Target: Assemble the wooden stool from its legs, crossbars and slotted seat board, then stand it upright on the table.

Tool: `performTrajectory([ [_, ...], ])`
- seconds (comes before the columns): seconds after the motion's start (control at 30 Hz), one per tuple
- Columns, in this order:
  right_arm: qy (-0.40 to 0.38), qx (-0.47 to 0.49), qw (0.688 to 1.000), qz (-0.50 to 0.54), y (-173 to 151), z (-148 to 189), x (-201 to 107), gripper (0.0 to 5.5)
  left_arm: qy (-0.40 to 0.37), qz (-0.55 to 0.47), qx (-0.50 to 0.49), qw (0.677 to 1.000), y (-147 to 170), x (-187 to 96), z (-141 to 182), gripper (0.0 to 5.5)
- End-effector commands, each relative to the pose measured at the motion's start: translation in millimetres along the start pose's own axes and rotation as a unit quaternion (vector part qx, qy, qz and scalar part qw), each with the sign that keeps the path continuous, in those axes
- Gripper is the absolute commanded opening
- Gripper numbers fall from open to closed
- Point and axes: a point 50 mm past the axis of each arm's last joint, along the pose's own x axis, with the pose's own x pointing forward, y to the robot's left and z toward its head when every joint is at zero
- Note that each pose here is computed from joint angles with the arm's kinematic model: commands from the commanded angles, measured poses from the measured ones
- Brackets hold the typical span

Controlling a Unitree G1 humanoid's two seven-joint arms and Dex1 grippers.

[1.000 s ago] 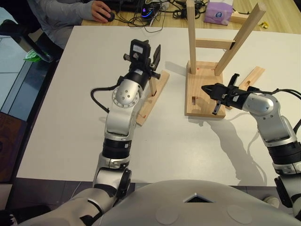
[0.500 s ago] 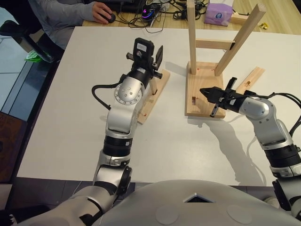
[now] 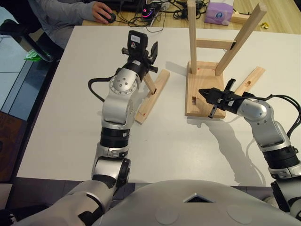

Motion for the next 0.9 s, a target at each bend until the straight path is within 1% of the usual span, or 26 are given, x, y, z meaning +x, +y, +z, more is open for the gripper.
performTrajectory([
  [0.03, 0.009, -0.008, 1.0, 0.001, -2, -2, -3, 0.0, 0.257, -0.037, -0.014, 0.966, -30, -51, -140, 1.91],
  [0.1, 0.01, -0.006, 1.0, 0.001, 1, -2, -2, 0.0, 0.211, -0.034, -0.02, 0.977, -28, -39, -117, 1.91],
  [0.13, 0.012, -0.007, 1.0, 0.001, 2, -3, -2, 0.0, 0.181, -0.034, -0.02, 0.983, -27, -30, -100, 1.91],
  [0.2, 0.014, -0.008, 1.0, 0.001, 4, -4, -1, 0.0, 0.106, -0.03, -0.018, 0.994, -24, -15, -55, 1.91],
  [0.27, 0.014, -0.01, 1.0, 0.002, 6, -4, -2, 0.0, 0.04, -0.028, -0.005, 0.999, -21, -9, -11, 1.91],
  [0.37, 0.013, -0.003, 1.0, -0.005, 7, -4, -6, 0.0, -0.054, -0.018, 0.006, 0.998, -9, -14, 59, 1.91],
  [0.4, 0.013, 0.0, 1.0, -0.008, 7, -4, -7, 0.0, -0.072, -0.01, 0.008, 0.997, -2, -18, 74, 1.91],
  [0.47, 0.014, 0.003, 1.0, -0.01, 6, -4, -8, 0.0, -0.101, 0.012, 0.019, 0.995, 16, -26, 99, 1.91],
  [0.53, 0.018, 0.006, 1.0, -0.014, 6, -5, -10, 0.0, -0.125, 0.055, 0.037, 0.99, 47, -34, 118, 1.91],
  [0.57, 0.019, 0.007, 1.0, -0.016, 6, -5, -10, 0.0, -0.124, 0.076, 0.046, 0.988, 62, -39, 121, 1.91],
  [0.63, 0.013, 0.017, 0.999, -0.024, 4, -4, -12, 0.0, -0.079, 0.11, 0.058, 0.989, 89, -44, 102, 1.91],
  [0.7, 0.004, 0.025, 0.999, -0.031, 2, -1, -12, 0.0, 0.006, 0.124, 0.053, 0.991, 102, -50, 53, 1.91],
  [0.77, -0.003, 0.032, 0.999, -0.04, -2, 3, -12, 0.0, 0.108, 0.116, 0.038, 0.987, 96, -61, -7, 1.91],
  [0.83, -0.007, 0.035, 0.998, -0.047, -6, 5, -13, 0.0, 0.192, 0.082, 0.021, 0.978, 75, -75, -60, 1.91],
  [0.87, -0.009, 0.034, 0.998, -0.049, -8, 6, -13, 0.0, 0.226, 0.062, 0.01, 0.972, 61, -83, -81, 1.91],
  [0.9, -0.011, 0.034, 0.998, -0.05, -10, 7, -13, 0.0, 0.246, 0.044, -0.002, 0.968, 49, -89, -94, 1.91],
])
